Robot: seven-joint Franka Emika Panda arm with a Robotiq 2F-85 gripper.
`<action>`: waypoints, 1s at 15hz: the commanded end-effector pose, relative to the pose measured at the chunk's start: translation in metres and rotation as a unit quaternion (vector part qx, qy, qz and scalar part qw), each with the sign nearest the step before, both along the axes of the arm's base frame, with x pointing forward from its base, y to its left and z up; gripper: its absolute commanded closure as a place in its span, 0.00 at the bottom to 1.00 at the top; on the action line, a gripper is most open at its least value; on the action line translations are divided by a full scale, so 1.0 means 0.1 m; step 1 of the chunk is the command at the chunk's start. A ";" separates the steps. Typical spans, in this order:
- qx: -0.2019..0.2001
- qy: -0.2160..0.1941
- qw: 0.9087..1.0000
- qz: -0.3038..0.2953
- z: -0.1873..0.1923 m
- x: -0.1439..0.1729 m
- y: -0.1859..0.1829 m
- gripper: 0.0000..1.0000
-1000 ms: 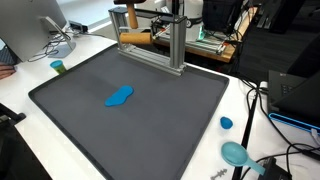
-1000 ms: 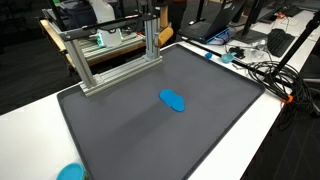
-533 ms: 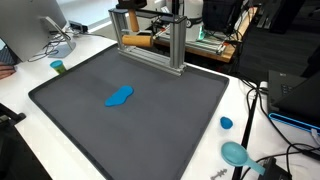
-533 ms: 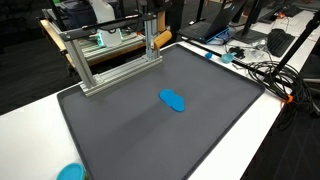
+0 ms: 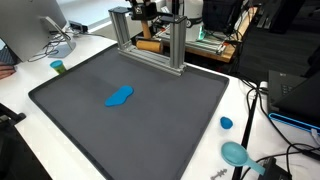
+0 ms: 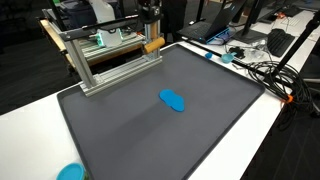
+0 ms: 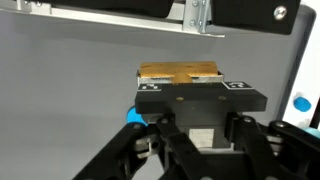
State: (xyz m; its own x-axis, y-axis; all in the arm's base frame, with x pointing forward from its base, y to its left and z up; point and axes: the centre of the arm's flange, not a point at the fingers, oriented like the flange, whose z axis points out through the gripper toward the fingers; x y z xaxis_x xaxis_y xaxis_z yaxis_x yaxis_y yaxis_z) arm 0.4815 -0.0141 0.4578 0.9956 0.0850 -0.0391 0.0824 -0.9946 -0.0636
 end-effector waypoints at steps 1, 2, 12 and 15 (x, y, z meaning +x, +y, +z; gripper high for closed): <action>-0.021 -0.029 0.998 -0.052 0.05 -0.54 0.21 0.78; -0.007 -0.008 1.000 -0.027 -0.03 -0.18 0.08 0.53; -0.040 0.019 0.998 -0.038 -0.03 -0.43 0.14 0.78; -0.047 0.027 0.997 -0.046 -0.01 -0.50 0.18 0.78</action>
State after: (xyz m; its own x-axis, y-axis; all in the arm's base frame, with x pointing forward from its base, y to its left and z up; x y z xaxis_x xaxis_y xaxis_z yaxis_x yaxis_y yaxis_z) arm 0.4383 0.0004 0.4463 0.9962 0.0117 -0.0866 0.0118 -0.9999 0.0007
